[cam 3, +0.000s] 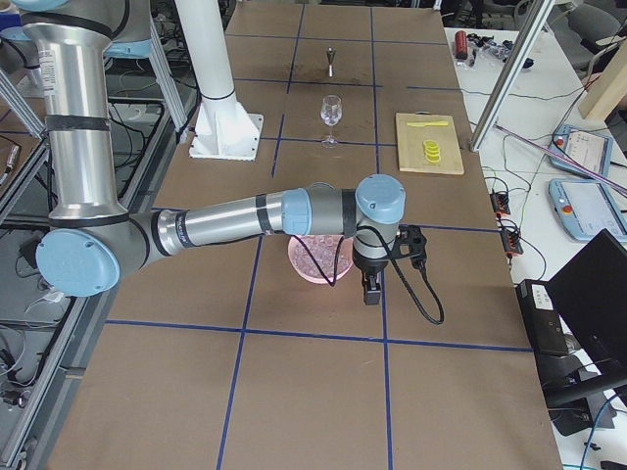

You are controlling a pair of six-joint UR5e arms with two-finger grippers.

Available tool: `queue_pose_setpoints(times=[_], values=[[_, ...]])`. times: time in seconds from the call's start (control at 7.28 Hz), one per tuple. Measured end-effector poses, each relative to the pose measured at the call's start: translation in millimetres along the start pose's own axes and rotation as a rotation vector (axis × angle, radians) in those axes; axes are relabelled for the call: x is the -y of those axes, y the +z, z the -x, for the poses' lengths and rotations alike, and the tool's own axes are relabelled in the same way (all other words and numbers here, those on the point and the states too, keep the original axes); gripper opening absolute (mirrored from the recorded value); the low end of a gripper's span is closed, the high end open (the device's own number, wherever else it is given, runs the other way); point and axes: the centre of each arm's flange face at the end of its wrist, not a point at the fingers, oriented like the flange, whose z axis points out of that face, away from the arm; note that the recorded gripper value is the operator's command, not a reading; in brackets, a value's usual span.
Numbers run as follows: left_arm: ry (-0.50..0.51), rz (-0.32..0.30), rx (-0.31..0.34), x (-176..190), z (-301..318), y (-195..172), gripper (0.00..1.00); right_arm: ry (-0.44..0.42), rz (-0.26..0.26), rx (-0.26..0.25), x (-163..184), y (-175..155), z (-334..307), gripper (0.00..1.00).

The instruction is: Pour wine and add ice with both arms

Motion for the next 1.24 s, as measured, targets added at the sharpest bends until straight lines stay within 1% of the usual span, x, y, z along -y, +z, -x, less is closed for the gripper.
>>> queue_pose_setpoints(times=[0.14, 0.27, 0.55, 0.69, 0.96, 1.24], values=[[-0.021, 0.025, -0.005, -3, 2, 5, 1.0, -0.001, 0.001, 0.0, 2, 0, 3, 1.0], [-0.041, 0.065, -0.014, -6, 1, 13, 1.0, 0.0, 0.004, -0.001, 2, 1, 4, 1.0], [-0.046, 0.112, -0.028, -6, -5, 26, 1.0, 0.008, 0.03, -0.035, -4, 11, -1, 1.0], [-0.048, 0.123, -0.033, -6, -4, 32, 1.0, 0.015, 0.045, -0.046, -10, 17, -5, 1.0], [-0.044, 0.126, -0.039, -3, -2, 37, 1.0, 0.032, 0.067, -0.049, -21, 27, -13, 1.0], [-0.027, 0.11, -0.039, 6, -4, 35, 1.0, 0.041, 0.076, -0.033, -27, 32, -16, 1.0]])
